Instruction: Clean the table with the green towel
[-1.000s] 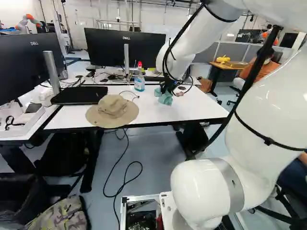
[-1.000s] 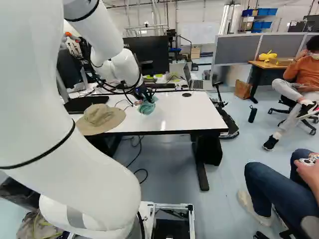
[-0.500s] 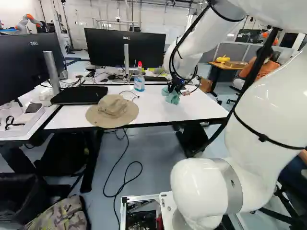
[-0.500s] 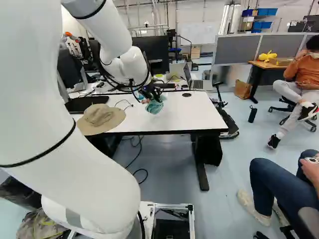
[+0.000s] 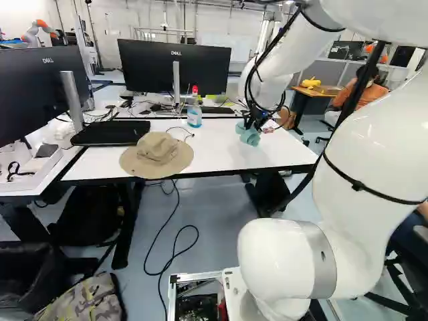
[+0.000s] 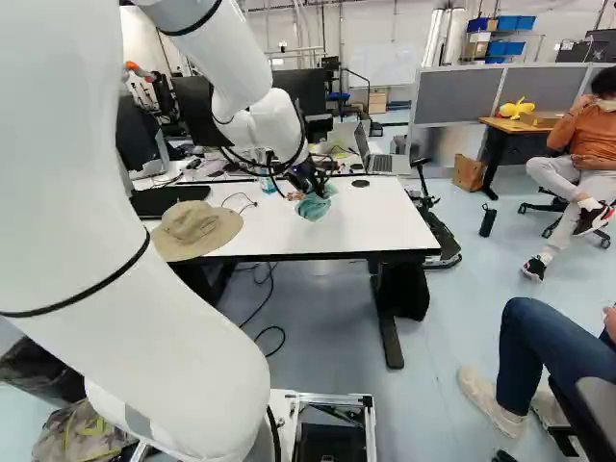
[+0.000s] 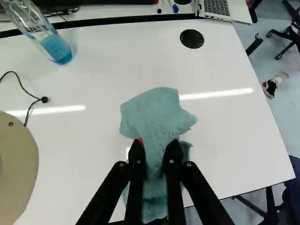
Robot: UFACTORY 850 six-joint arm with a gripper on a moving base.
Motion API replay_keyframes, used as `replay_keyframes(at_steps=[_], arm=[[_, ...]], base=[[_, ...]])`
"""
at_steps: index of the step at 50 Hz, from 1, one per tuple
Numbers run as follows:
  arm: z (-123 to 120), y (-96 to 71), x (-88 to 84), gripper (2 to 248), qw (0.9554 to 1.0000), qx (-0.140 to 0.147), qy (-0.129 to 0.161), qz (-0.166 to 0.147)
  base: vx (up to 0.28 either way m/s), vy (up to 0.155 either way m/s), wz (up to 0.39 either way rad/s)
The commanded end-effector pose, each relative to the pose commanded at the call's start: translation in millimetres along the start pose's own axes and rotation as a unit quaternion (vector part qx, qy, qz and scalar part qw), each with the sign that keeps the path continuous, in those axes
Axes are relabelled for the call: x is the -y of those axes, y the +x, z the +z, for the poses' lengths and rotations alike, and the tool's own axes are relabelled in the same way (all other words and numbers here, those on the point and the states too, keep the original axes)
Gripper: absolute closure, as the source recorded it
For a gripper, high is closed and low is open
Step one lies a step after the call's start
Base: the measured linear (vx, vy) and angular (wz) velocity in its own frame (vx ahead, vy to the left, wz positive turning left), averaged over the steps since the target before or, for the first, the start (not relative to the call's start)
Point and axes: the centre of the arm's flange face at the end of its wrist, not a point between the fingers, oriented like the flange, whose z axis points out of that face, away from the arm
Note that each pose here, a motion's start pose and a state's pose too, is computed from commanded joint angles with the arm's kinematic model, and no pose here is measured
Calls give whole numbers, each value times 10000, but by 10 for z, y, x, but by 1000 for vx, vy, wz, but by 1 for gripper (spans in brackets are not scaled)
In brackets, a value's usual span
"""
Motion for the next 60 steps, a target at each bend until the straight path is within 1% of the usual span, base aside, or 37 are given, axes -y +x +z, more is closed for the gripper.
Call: replay_keyframes(at_steps=[29,43,60], arm=[[76,52,-486,200,9987,30,-296,402],[94,50,-726,200,9972,44,-439,597],[144,86,-1017,200,9948,55,-602,816]], base=[[0,0,0],[0,0,0],[0,0,0]])
